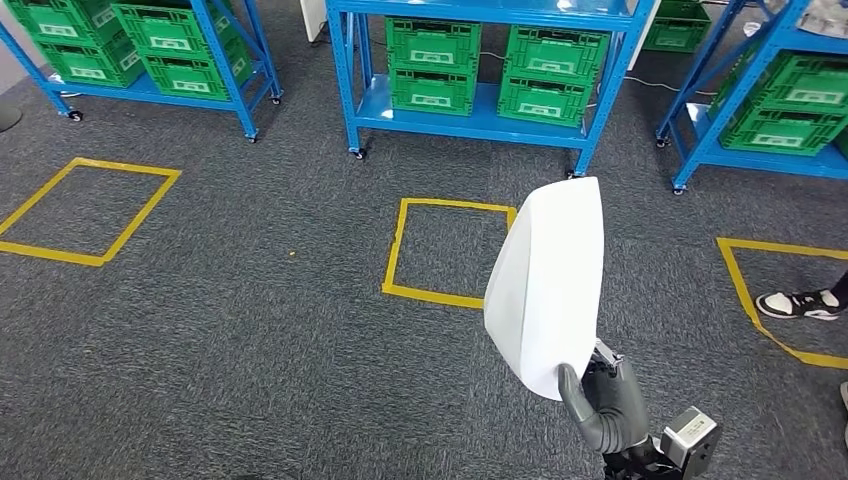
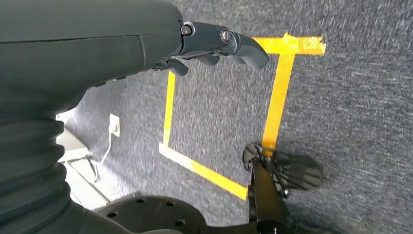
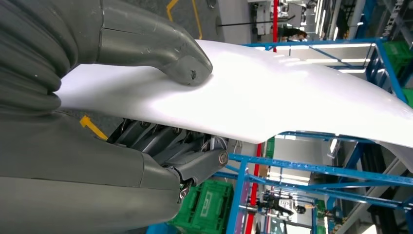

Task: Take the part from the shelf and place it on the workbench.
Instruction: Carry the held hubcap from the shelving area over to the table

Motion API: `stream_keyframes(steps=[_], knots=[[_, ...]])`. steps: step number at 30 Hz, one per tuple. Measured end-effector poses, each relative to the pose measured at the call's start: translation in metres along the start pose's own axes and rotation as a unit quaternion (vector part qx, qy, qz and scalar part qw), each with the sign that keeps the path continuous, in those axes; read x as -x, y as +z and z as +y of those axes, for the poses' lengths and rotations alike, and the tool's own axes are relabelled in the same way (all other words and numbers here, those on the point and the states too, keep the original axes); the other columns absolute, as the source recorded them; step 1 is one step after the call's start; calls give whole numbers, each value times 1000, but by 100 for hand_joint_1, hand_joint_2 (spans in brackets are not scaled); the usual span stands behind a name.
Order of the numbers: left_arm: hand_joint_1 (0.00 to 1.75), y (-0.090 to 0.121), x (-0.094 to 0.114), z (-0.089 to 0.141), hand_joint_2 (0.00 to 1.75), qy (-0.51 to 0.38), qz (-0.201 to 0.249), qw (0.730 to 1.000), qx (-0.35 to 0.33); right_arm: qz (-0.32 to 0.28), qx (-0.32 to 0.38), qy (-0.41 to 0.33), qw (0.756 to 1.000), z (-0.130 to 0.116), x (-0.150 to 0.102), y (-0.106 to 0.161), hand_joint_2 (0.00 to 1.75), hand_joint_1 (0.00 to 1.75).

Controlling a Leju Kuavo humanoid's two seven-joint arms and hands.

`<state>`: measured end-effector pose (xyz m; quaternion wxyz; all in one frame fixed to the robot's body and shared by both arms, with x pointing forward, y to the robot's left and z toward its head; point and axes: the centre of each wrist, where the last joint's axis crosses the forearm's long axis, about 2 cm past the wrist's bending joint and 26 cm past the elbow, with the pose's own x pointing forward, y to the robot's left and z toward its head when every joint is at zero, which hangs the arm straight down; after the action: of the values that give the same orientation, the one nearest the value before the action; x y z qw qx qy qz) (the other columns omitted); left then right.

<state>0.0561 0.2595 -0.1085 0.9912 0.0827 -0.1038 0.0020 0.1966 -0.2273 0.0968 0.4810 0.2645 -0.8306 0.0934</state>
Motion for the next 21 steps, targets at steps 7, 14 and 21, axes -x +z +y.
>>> stream_keyframes(steps=[7, 14, 21], knots=[[0, 0, 0, 0, 175, -1, 1, 1000, -2, -1, 0, 1, 1000, 0, 0, 0, 175, 175], [0, 0, -1, 2, 175, -1, 3, 1000, -8, -4, 9, 3, 1000, -1, 0, 2, 175, 175], [0, 0, 3, 2, 175, 2, 8, 1000, -7, -2, 7, 3, 1000, 0, 0, 3, 175, 175]])
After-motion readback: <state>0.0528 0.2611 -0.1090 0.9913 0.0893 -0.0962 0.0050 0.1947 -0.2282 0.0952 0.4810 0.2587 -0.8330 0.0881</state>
